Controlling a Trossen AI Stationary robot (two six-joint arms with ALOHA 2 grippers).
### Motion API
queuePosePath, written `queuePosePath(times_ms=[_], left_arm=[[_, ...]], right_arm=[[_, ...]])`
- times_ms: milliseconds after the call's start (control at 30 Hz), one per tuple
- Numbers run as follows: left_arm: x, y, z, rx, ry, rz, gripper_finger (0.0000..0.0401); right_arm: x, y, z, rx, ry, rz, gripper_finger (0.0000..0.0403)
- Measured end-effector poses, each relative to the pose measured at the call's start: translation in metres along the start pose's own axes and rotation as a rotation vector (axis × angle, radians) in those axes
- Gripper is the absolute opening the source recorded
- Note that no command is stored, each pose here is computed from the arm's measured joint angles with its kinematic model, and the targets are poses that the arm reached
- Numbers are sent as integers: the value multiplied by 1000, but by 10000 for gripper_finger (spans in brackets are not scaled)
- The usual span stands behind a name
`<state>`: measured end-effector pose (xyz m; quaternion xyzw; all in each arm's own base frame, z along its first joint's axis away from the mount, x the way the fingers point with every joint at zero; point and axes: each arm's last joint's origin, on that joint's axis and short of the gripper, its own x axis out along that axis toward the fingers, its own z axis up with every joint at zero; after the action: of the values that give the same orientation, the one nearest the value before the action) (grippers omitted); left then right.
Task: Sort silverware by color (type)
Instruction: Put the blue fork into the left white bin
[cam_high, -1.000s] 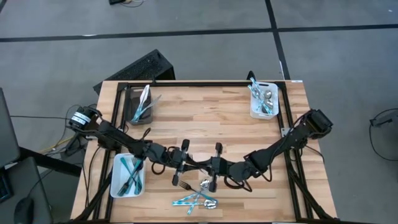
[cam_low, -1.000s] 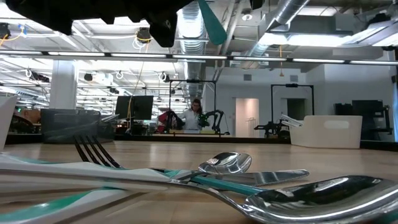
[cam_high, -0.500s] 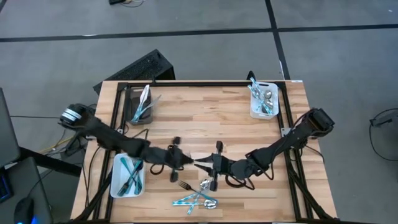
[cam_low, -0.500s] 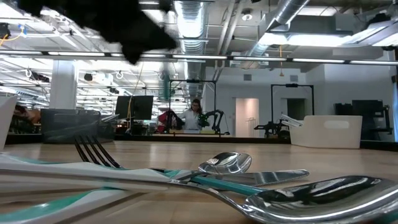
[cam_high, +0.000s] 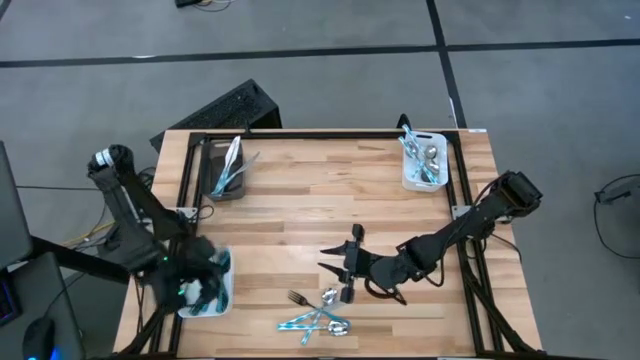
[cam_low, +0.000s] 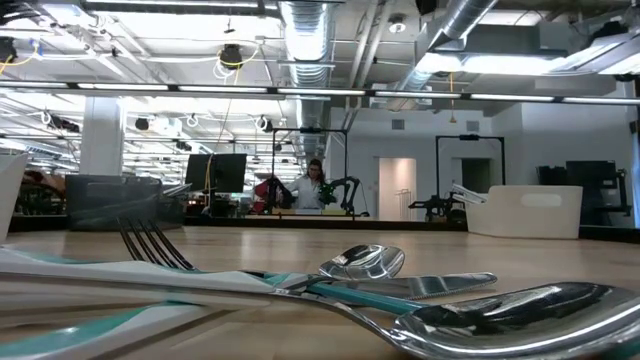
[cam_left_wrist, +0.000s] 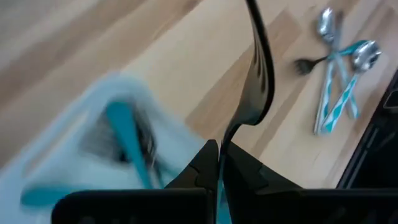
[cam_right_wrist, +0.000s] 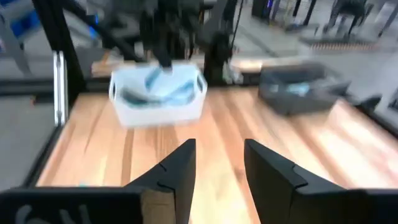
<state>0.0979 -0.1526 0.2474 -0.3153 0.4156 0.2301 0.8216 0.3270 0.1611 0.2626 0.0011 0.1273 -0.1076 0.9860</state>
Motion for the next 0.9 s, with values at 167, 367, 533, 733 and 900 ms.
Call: queuePosePath(times_ms=[167, 367, 533, 733, 900], left_arm=[[-6, 8, -27, -66, 29, 33, 1], [5, 0, -39, -37, 51, 77, 26], [11, 3, -43, -9, 110, 188, 74], [11, 3, -41, 2, 31, 158, 135], [20, -13, -33, 86, -193, 0, 154]], right_arm=[[1, -3, -7, -13, 62, -19, 149], [2, -2, -8, -13, 80, 48, 137], [3, -3, -9, 12, 102, 66, 128], [5, -8, -21, 96, 225, 91, 123], [18, 6, -68, 63, 382, 126, 123]])
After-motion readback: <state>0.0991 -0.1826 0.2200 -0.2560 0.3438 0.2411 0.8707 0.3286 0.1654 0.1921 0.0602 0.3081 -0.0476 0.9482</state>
